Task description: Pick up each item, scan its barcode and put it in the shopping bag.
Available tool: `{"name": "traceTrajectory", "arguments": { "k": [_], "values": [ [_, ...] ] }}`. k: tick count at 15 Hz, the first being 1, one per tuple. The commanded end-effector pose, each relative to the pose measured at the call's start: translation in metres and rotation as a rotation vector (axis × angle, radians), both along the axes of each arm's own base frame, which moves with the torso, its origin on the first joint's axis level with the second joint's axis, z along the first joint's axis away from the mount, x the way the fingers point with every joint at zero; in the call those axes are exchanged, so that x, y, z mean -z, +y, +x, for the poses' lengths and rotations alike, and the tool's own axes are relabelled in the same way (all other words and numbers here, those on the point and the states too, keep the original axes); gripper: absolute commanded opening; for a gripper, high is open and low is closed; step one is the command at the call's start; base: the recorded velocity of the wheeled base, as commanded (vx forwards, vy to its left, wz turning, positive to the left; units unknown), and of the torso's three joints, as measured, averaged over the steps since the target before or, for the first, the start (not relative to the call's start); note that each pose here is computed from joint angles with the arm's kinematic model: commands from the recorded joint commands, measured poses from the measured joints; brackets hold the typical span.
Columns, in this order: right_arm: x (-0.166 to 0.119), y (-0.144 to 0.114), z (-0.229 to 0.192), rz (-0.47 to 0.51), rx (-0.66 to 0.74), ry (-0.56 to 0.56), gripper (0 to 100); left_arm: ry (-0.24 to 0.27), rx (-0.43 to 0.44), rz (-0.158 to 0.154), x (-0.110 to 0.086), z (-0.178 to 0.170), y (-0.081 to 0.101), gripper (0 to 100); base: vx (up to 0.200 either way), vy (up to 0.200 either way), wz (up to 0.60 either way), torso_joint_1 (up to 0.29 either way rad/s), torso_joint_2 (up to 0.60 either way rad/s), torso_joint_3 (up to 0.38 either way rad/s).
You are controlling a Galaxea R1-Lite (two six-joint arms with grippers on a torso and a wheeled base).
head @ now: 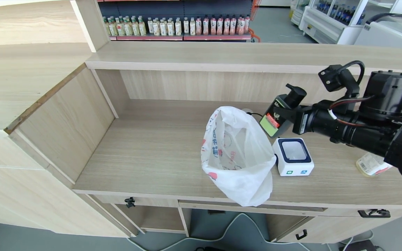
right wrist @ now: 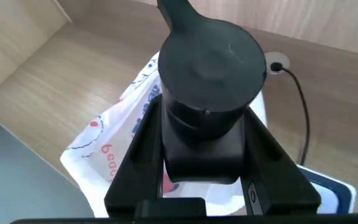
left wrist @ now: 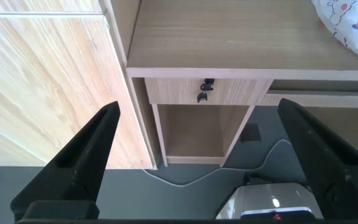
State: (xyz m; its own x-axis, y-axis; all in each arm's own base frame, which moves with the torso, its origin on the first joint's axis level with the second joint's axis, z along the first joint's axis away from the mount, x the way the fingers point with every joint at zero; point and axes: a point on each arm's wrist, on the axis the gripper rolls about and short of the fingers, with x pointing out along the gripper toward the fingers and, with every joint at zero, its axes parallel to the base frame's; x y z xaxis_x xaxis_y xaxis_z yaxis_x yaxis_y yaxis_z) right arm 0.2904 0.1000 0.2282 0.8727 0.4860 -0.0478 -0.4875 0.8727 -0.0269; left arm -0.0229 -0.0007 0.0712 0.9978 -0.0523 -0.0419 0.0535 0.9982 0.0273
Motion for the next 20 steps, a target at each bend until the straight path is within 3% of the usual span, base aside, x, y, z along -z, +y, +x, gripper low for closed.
{"name": "traceTrajectory", "arguments": {
  "k": [1, 4, 9, 20],
  "values": [
    [0.014, 0.014, 0.010, -0.011, -0.064, 0.041, 0, 0.001, 0.000, 0.000, 0.000, 0.000, 0.000, 100, 0.000, 0.000, 0.00, 0.000, 0.00, 0.000],
    [0.035, 0.026, 0.016, -0.057, -0.124, 0.074, 0, 0.001, 0.000, 0.000, 0.000, 0.000, 0.000, 100, 0.000, 0.000, 0.00, 0.000, 0.00, 0.000],
    [0.079, 0.035, 0.033, -0.130, -0.141, 0.012, 0, 0.001, 0.000, 0.000, 0.000, 0.000, 0.000, 100, 0.000, 0.000, 0.00, 0.000, 0.00, 0.000],
    [0.141, 0.043, 0.051, -0.162, -0.161, 0.099, 0, 0.001, 0.000, 0.000, 0.000, 0.000, 0.000, 100, 0.000, 0.000, 0.00, 0.000, 0.00, 0.000]
  ]
}}
